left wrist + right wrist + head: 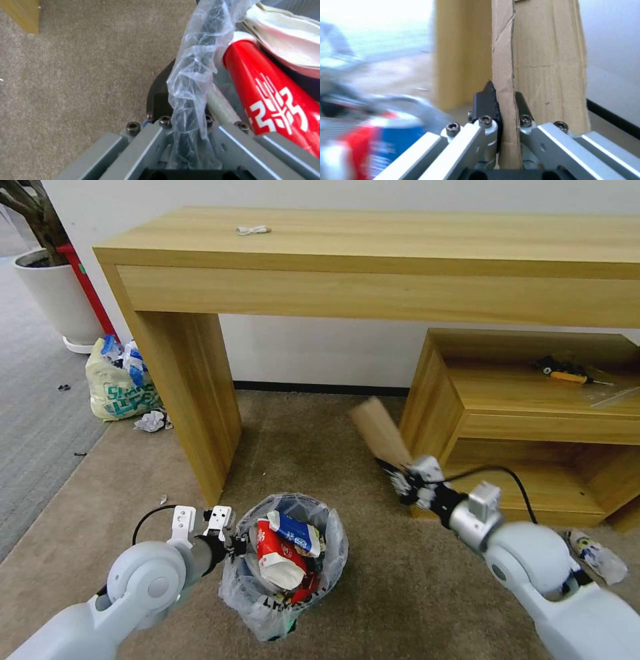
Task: Pick up the trash bin and place the garbage on the floor into it.
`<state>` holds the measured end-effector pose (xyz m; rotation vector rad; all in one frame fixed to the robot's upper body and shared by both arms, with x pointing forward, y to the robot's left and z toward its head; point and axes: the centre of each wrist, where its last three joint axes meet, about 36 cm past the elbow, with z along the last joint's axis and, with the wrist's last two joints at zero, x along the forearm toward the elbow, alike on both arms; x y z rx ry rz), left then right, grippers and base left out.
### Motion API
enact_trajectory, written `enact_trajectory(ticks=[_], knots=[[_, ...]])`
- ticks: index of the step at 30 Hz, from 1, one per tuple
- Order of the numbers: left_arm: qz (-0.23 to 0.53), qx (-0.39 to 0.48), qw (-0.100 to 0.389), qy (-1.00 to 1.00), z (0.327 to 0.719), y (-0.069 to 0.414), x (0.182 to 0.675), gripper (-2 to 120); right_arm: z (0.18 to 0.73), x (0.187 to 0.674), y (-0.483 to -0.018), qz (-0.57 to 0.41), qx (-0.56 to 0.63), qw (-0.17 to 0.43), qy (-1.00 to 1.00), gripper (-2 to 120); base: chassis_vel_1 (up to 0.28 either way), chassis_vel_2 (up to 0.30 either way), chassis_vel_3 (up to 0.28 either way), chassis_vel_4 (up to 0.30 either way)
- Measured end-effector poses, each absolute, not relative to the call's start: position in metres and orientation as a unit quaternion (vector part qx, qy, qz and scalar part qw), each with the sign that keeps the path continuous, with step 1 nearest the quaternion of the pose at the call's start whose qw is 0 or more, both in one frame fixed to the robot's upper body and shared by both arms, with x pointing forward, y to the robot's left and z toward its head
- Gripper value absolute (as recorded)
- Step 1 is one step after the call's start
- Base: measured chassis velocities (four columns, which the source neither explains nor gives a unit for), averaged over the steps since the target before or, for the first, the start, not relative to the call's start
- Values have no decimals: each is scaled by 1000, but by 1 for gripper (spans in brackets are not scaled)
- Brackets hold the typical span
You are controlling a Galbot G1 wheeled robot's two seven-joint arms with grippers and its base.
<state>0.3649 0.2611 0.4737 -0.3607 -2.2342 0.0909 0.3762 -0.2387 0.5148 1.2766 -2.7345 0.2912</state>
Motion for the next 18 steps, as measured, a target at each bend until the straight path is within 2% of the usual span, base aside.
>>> enact_trajectory(ticks=[6,18], knots=[[32,-149,423,-893,476,262,368,0,517,364,-200,86,513,86,-850,0,0,0,0,0],[30,-153,421,-894,486,265,365,0,483,357,-168,81,562,155,-809,0,0,0,0,0]])
